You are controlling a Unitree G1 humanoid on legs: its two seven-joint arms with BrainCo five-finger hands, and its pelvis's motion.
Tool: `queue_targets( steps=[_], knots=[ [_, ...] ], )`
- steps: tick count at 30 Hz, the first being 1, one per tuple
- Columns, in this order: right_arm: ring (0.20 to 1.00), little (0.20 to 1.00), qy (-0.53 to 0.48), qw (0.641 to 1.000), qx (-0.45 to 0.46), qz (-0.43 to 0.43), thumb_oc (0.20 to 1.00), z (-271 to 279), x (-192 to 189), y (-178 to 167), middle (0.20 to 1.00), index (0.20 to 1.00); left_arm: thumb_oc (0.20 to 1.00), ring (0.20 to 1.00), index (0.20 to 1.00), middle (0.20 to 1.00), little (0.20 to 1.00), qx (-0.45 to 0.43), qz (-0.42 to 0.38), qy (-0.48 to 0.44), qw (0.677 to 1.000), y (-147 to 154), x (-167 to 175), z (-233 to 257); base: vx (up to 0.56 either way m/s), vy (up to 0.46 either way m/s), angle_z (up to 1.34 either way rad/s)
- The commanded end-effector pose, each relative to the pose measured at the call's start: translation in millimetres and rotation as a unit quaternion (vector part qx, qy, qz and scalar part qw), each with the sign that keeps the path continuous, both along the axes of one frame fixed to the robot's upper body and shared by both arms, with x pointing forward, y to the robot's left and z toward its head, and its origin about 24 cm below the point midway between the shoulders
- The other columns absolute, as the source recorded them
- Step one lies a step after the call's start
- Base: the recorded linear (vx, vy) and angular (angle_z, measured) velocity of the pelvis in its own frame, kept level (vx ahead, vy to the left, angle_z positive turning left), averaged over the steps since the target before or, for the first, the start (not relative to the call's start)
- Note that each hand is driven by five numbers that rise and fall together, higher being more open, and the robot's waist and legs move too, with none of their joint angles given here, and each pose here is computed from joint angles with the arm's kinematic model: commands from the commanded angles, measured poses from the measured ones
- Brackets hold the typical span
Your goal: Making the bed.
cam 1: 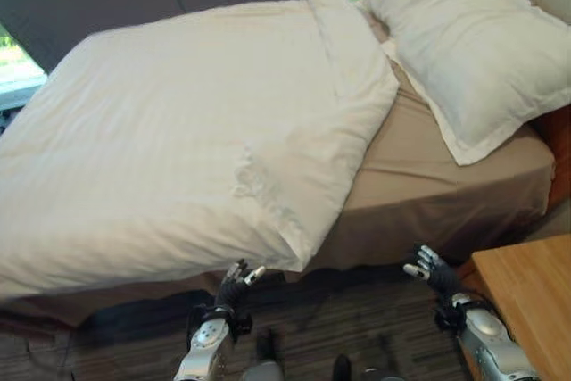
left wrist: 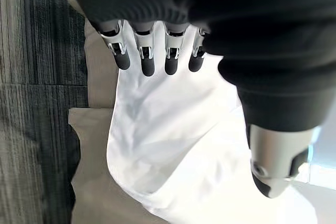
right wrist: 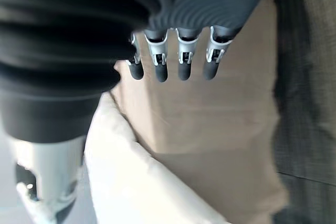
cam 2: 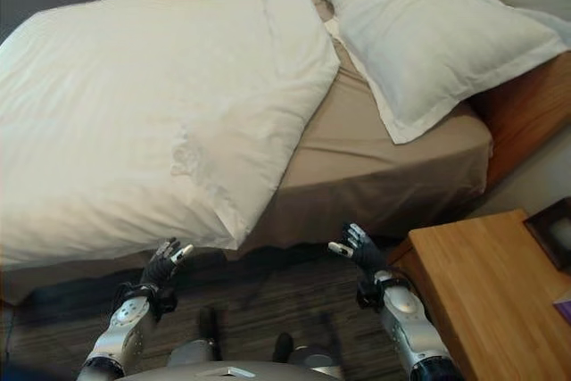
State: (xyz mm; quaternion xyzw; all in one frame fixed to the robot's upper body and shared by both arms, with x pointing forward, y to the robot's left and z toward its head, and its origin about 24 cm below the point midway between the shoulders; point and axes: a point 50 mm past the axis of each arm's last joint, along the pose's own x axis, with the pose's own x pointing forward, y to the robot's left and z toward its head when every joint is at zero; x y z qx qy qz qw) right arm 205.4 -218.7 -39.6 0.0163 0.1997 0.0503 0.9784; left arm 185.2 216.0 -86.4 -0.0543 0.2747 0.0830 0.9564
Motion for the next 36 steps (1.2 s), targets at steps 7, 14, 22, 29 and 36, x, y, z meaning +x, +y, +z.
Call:
queue_targets(
  steps=[7,14,22,29,36],
  knots=[
    [1.0,1.0,-0.043,0.999,-0.01,0.009,1.0,13,3,3,1.0,1.0,1.0,1.0,1.0,1.0,1.0,0.028,-0.024,-0.047,0.998,11,10,17,0.05,0.098,0.07],
    [1.0,1.0,-0.063,0.997,-0.033,-0.022,1.0,23,18,-5,1.0,1.0,1.0,1.0,1.0,1.0,1.0,0.044,-0.005,-0.04,0.998,21,6,17,0.0,0.062,0.05],
    [1.0,1.0,-0.16,0.978,-0.129,-0.016,1.0,78,71,-14,1.0,1.0,1.0,1.0,1.0,1.0,1.0,0.054,-0.001,-0.044,0.998,27,8,22,-0.01,0.01,0.01],
    [1.0,1.0,-0.301,0.901,-0.312,-0.006,1.0,232,201,31,1.0,1.0,1.0,1.0,1.0,1.0,1.0,0.003,0.001,-0.035,0.999,20,6,16,-0.1,0.005,0.01],
    [1.0,1.0,-0.35,0.795,-0.495,-0.012,1.0,302,220,61,1.0,1.0,1.0,1.0,1.0,1.0,1.0,0.017,0.006,-0.04,0.999,29,2,19,-0.11,-0.019,0.35]
  ],
)
